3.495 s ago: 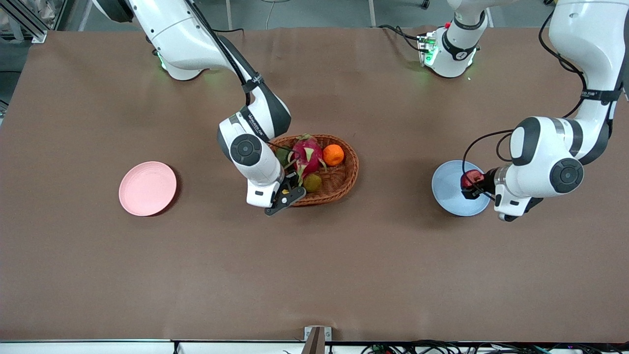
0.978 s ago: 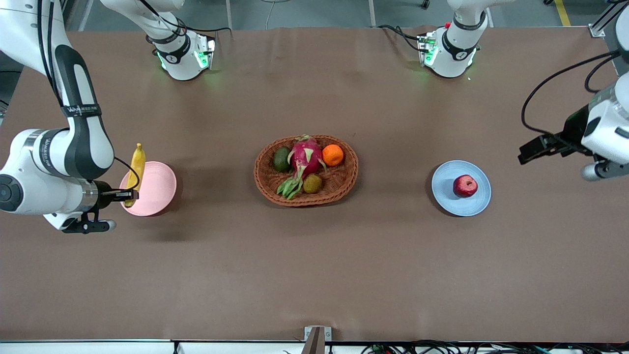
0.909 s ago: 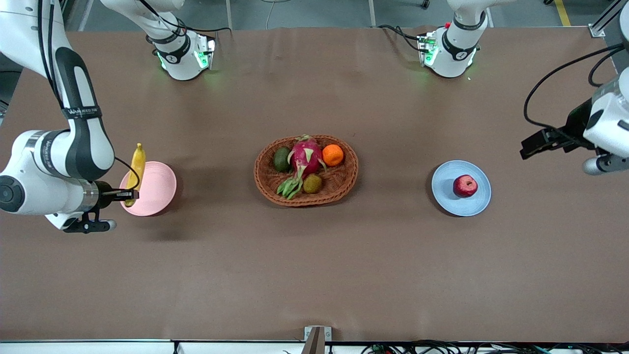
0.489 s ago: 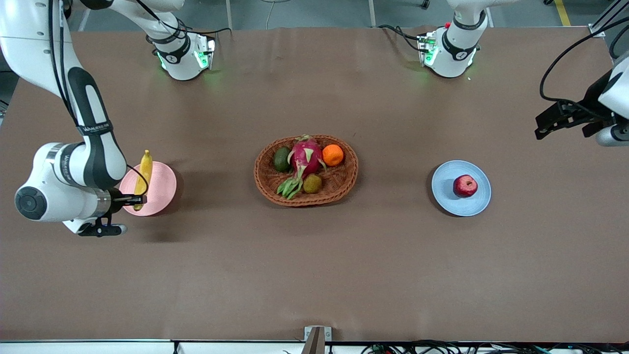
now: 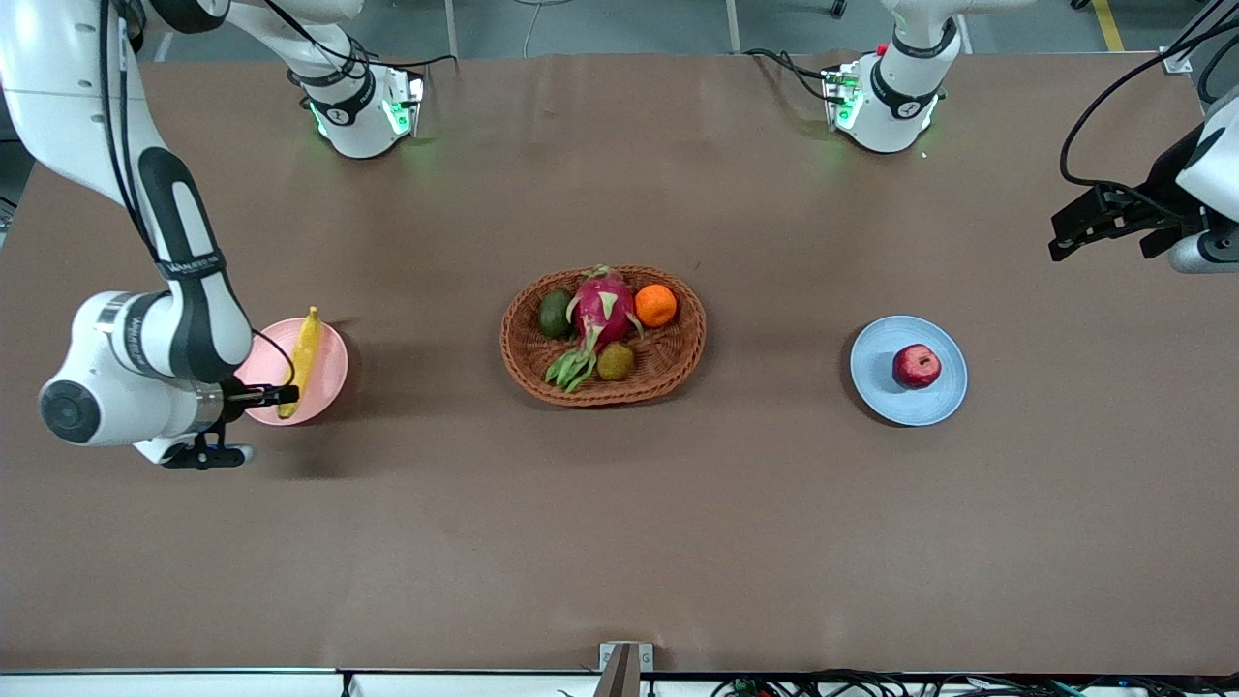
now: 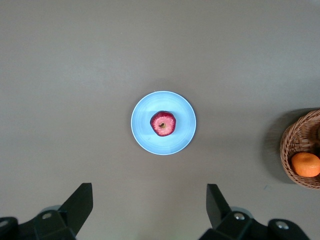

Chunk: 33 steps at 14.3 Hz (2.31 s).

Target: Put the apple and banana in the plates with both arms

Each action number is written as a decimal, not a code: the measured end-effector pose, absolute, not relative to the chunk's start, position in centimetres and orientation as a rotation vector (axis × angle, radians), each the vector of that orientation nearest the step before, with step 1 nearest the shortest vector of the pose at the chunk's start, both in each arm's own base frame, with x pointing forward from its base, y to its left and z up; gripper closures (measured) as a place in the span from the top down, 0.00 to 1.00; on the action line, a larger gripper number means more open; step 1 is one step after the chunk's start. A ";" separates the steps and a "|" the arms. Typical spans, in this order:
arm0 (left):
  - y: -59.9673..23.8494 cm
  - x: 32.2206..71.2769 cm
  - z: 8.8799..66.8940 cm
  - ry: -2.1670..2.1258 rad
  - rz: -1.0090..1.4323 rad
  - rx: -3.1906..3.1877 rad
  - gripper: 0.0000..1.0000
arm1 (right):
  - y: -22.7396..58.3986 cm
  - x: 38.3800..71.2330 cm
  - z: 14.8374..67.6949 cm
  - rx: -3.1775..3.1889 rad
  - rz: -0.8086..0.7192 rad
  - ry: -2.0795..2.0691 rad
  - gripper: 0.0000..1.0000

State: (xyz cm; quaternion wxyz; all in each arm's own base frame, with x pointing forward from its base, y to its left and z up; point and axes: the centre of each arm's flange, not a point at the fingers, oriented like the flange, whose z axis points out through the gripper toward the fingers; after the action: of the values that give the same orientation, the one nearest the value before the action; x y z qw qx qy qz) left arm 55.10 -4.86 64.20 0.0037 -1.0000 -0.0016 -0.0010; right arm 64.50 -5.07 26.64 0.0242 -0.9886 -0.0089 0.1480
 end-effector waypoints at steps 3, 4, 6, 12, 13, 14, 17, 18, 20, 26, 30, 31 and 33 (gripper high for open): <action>-5.1 55.0 64.2 0.003 -0.002 -3.135 1.00 | -5.0 65.1 35.0 -3.082 0.302 -0.034 1.00; -5.1 55.0 64.2 0.003 -0.003 -3.135 1.00 | -5.0 65.1 38.1 -3.086 0.263 -0.033 1.00; -5.2 55.0 64.2 0.003 -0.003 -3.135 1.00 | -4.8 64.6 44.6 -3.090 0.205 -0.019 1.00; -5.3 55.2 64.3 0.004 -0.026 -3.148 1.00 | -3.9 60.4 60.3 -3.092 0.155 0.085 1.00; -5.3 55.2 64.3 0.003 -0.027 -3.148 1.00 | -3.9 60.0 61.4 -3.093 0.132 0.094 1.00; -5.2 55.2 64.3 0.002 -0.027 -3.148 1.00 | -4.0 59.9 62.0 -3.096 0.110 0.098 1.00; -5.2 55.2 64.3 0.001 -0.027 -3.148 1.00 | -4.8 60.2 63.7 -3.107 0.022 0.120 1.00; -5.2 55.2 64.3 0.001 -0.027 -3.148 1.00 | -4.9 60.2 64.0 -3.107 0.010 0.123 1.00; -5.2 55.2 64.3 0.001 -0.027 -3.148 1.00 | -5.0 60.3 64.3 -3.113 -0.017 0.124 1.00; -5.2 55.2 64.3 0.001 -0.027 -3.148 1.00 | -5.2 60.2 64.5 -3.126 -0.162 0.128 1.00; -5.2 55.2 64.3 0.002 -0.028 -3.148 1.00 | -5.1 58.2 65.1 -3.124 -0.162 0.129 1.00; -5.2 55.2 64.3 0.002 -0.028 -3.148 1.00 | -5.1 58.0 65.1 -3.124 -0.161 0.129 1.00; -5.2 55.2 64.3 0.002 -0.028 -3.148 1.00 | -5.1 57.8 65.2 -3.124 -0.160 0.129 1.00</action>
State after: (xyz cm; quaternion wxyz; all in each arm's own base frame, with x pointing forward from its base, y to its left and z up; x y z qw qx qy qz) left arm 55.21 -5.25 64.28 -0.0033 -1.0000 0.0008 -0.0090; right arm 57.78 -5.08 65.22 0.0056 -0.9978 0.0413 -0.0510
